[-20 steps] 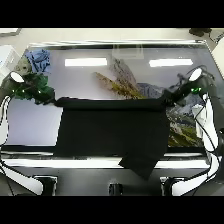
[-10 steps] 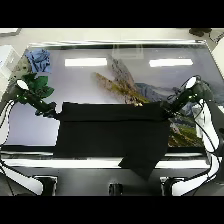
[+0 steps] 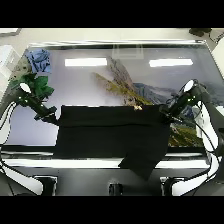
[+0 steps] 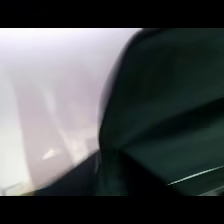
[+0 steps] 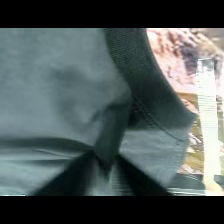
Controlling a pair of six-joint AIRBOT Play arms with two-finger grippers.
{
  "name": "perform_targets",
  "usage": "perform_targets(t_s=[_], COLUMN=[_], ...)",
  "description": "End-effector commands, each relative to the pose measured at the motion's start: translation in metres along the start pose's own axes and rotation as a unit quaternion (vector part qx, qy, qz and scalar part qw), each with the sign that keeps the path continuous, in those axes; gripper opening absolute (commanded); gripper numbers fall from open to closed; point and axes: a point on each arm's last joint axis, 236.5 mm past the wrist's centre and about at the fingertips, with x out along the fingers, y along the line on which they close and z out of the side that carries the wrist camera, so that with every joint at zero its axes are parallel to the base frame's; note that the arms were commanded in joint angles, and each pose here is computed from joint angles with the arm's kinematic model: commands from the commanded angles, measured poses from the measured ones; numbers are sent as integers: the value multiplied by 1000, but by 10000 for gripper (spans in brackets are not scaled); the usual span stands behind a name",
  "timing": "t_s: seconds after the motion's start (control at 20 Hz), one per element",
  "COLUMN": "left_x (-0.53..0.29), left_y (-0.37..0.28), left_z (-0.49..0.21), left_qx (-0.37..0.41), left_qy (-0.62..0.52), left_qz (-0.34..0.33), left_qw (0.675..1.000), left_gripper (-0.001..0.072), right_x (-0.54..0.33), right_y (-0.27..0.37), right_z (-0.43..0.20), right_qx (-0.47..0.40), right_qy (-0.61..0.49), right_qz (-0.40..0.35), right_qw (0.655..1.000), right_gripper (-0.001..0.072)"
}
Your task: Fold the clothes and pants, and hang the long-sleeved shirts on hangers.
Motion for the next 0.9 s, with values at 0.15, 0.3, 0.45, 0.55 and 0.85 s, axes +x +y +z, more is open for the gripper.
perform_targets(t_s=[0.15, 0.3, 0.45, 0.55, 0.85], left_x=[-53, -69, -7, 44, 99], left_y=[2, 12, 22, 23, 15], left_z=[-10, -37, -85, -123, -166], left_qx=[-4, -28, -53, -47, -42], left_qy=[-52, -83, -58, -35, -3], left_qz=[-5, -11, -27, -35, -70], left_qw=[999, 996, 997, 998, 997], left_gripper=[458, 456, 442, 443, 442], right_x=[-59, -78, -36, -6, 12], right_y=[-20, -51, -67, -67, -64], right_z=[-11, -41, -80, -103, -120], right_qx=[2, 39, 45, 38, 36], right_qy=[-34, -61, -47, -29, -6], right_qz=[28, 29, 23, 30, 39], right_qw=[999, 997, 998, 998, 999], right_gripper=[571, 571, 570, 570, 567])
